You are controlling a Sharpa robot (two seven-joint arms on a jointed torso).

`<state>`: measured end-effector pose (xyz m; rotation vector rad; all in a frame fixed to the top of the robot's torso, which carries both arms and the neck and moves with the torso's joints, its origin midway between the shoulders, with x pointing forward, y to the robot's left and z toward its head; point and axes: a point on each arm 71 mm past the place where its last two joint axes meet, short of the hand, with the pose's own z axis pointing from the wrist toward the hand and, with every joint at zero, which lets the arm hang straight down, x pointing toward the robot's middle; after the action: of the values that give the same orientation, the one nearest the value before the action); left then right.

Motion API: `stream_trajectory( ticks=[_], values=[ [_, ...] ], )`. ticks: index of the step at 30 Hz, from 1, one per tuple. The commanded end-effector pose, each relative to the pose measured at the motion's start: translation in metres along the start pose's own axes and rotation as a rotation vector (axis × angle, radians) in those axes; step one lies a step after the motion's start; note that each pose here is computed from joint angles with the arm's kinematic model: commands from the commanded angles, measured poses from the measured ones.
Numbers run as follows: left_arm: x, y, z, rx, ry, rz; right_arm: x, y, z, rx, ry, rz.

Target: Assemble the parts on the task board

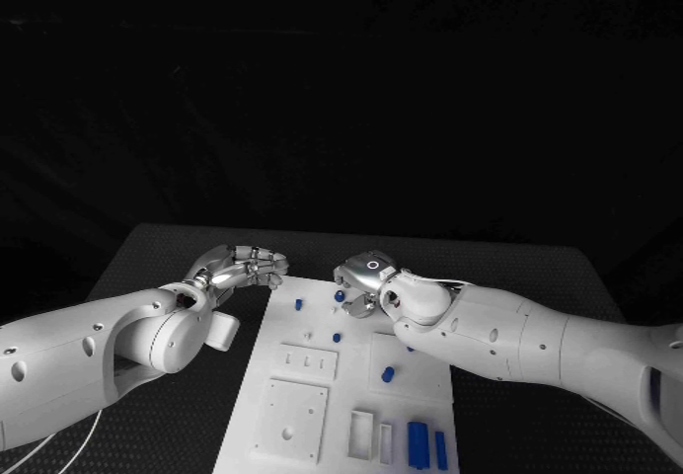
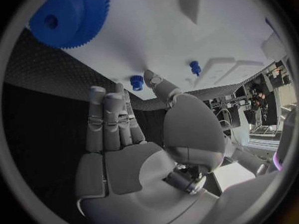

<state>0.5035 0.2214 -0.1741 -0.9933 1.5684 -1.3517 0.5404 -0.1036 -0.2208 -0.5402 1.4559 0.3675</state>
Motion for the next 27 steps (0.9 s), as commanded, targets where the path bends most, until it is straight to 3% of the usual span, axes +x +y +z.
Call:
stream_trajectory(
  ticks=[1, 5, 12, 18, 27],
  values=[
    [-0.0007, -0.0012, -0.0002, 0.005, 0.005, -0.004, -0.002, -0.002, -0.005, 0.006, -0.021, 0.025],
    [-0.0027, -0.0013, -0.0006, 0.006, 0.001, -0.003, -0.012, -0.008, -0.013, 0.003, -0.043, 0.049],
    [-0.0067, -0.0009, -0.0012, 0.007, -0.005, -0.002, -0.042, -0.036, -0.033, 0.033, -0.080, 0.109],
    [-0.0093, -0.0004, -0.0002, 0.008, -0.008, -0.001, -0.051, -0.069, -0.056, 0.091, -0.024, 0.174],
    [-0.0096, 0.0000, 0.0005, 0.009, -0.005, -0.001, -0.042, -0.082, -0.068, 0.114, 0.055, 0.169]
  ],
)
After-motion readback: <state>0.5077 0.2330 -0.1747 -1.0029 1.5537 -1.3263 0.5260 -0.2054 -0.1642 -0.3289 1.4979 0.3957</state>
